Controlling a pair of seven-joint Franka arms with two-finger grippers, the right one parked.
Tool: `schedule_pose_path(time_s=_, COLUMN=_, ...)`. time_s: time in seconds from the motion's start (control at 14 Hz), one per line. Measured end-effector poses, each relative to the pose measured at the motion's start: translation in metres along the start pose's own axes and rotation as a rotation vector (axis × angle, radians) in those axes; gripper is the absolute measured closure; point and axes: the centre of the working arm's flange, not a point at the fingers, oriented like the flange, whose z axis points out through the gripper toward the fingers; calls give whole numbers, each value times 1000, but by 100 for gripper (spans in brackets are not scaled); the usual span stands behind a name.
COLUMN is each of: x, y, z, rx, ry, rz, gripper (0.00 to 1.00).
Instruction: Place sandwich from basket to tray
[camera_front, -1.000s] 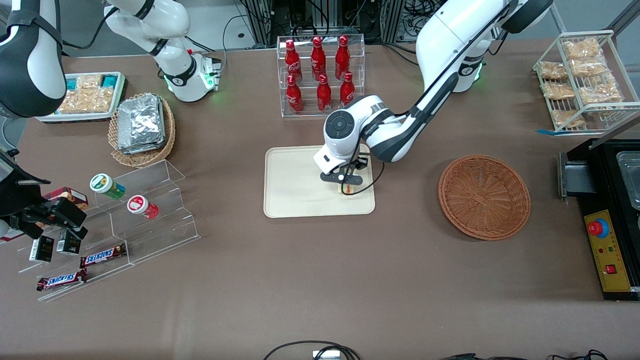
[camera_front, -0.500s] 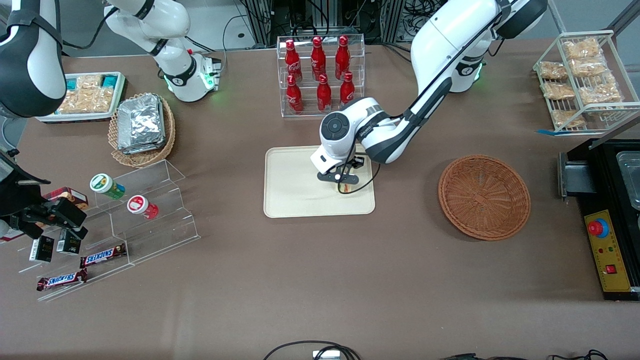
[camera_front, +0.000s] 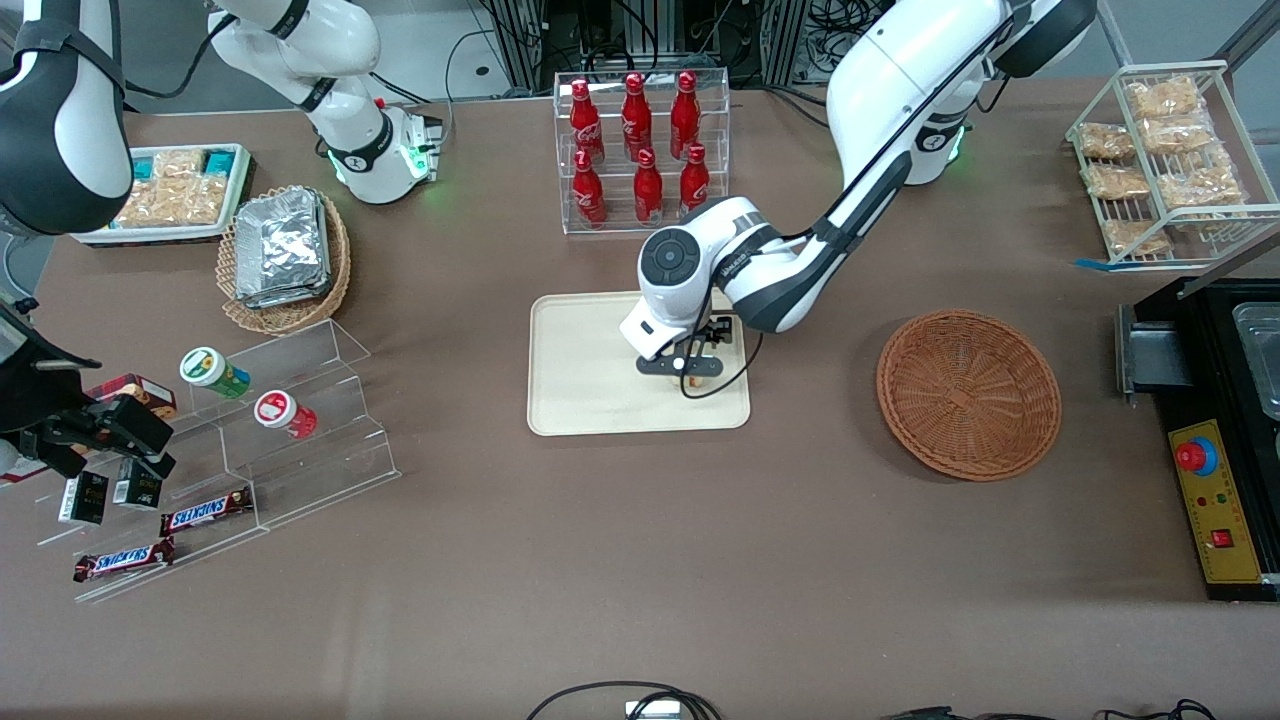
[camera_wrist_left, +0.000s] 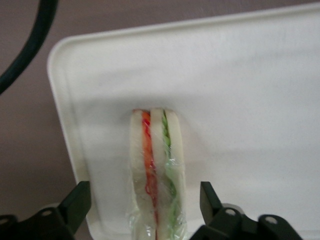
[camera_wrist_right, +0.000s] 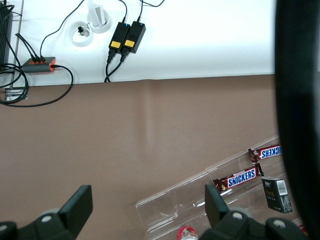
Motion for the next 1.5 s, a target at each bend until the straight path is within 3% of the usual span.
schedule_pose_path(time_s=0.21, x=40, y=-31, z=-43, rx=12, ry=6, rz=-103, gripper=0)
schedule_pose_path(time_s=0.5, x=82, y=-95, z=-101, rx=6, ry=42, rz=-264, gripper=0)
schedule_pose_path(time_s=0.86, x=100, y=-186, z=-167, rx=34, ry=80, rz=-409, gripper=0)
schedule_pose_path(time_s=1.21, x=107, y=-255, z=-187, rx=78, ry=47, rz=-407, gripper=0)
schedule_pose_path(time_s=1.5, x=103, y=-332, z=-220, rx=54, ry=6, rz=-313, gripper=0)
